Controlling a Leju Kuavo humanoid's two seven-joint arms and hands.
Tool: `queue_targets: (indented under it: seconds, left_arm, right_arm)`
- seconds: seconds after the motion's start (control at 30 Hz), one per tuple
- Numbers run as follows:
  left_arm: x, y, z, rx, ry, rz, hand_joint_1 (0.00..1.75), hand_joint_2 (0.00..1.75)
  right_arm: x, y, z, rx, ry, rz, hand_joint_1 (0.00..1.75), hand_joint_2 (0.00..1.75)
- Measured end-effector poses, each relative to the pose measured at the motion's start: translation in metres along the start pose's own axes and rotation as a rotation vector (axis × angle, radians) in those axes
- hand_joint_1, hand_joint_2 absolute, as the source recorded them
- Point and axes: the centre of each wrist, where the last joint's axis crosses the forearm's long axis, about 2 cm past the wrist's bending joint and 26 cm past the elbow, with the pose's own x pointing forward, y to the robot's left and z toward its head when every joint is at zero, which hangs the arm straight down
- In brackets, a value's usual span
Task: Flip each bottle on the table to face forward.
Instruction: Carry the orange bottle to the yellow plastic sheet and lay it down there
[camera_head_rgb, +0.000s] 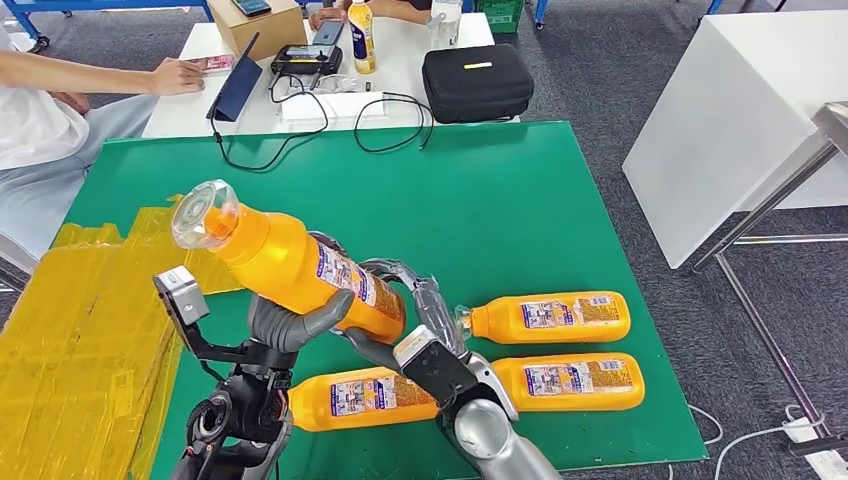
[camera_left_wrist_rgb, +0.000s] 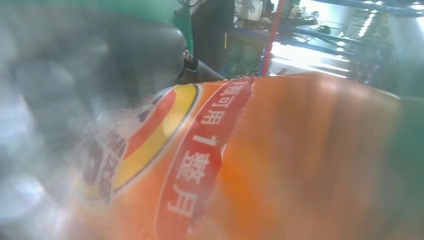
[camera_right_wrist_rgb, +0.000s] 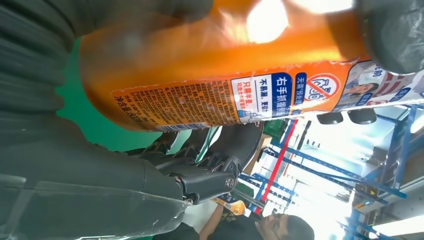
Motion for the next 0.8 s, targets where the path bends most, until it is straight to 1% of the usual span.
queue_targets:
  seconds: [0.1,0.17,0.3,0.37,0.4,0.43,0.47,0.5,0.57,0.63,0.67,0.7,0.73,0.77,0.8]
  left_arm:
    - [0.000,0.000,0.000,0.000,-0.003,-0.001,1.75,1.75]
    - [0.002,0.002,-0.002,0.007,-0.014,-0.012,1.75,1.75]
    - [0.008,0.014,-0.004,0.047,-0.039,-0.091,1.75,1.75]
    - [0.012,0.022,-0.007,0.080,-0.063,-0.180,1.75,1.75]
    - [0.016,0.026,-0.010,0.104,-0.085,-0.266,1.75,1.75]
    - [0.019,0.031,-0.012,0.130,-0.113,-0.378,1.75,1.75]
    - [0.023,0.036,-0.015,0.152,-0.146,-0.535,1.75,1.75]
    - [0.028,0.041,-0.019,0.165,-0.183,-0.735,1.75,1.75]
    - [0.038,0.049,-0.027,0.151,-0.260,-1.194,1.75,1.75]
    - [0.044,0.060,-0.037,0.102,-0.326,-1.621,1.75,1.75]
    - [0.045,0.068,-0.042,0.063,-0.348,-1.803,1.75,1.75]
    - [0.046,0.078,-0.046,0.022,-0.359,-1.948,1.75,1.75]
    - [0.048,0.088,-0.051,-0.013,-0.359,-2.055,1.75,1.75]
    - [0.050,0.097,-0.054,-0.033,-0.343,-2.108,1.75,1.75]
    - [0.051,0.105,-0.057,-0.028,-0.317,-2.105,1.75,1.75]
  right_arm:
    - [0.000,-0.001,0.001,-0.005,0.001,-0.001,0.00,1.75]
    - [-0.001,-0.003,0.002,-0.031,0.004,-0.001,0.00,1.75]
    - [-0.001,-0.019,0.008,-0.130,-0.002,-0.008,0.00,1.75]
    - [0.004,-0.027,0.009,-0.182,-0.018,-0.018,0.00,1.75]
    - [0.007,-0.032,0.011,-0.209,-0.024,-0.026,0.00,1.75]
    - [0.009,-0.035,0.012,-0.233,-0.025,-0.035,0.00,1.75]
    - [0.010,-0.039,0.014,-0.254,-0.026,-0.044,0.00,1.75]
    - [0.011,-0.043,0.016,-0.270,-0.026,-0.052,0.00,1.75]
    - [0.013,-0.049,0.019,-0.284,-0.035,-0.066,0.00,1.75]
    - [0.016,-0.054,0.020,-0.278,-0.056,-0.077,0.00,1.75]
    - [0.019,-0.056,0.020,-0.272,-0.070,-0.081,0.00,1.75]
    - [0.021,-0.058,0.021,-0.268,-0.084,-0.083,0.00,1.75]
    - [0.024,-0.060,0.022,-0.265,-0.097,-0.083,0.00,1.75]
    - [0.027,-0.061,0.022,-0.264,-0.107,-0.082,0.00,1.75]
    - [0.030,-0.062,0.023,-0.265,-0.116,-0.081,0.00,1.75]
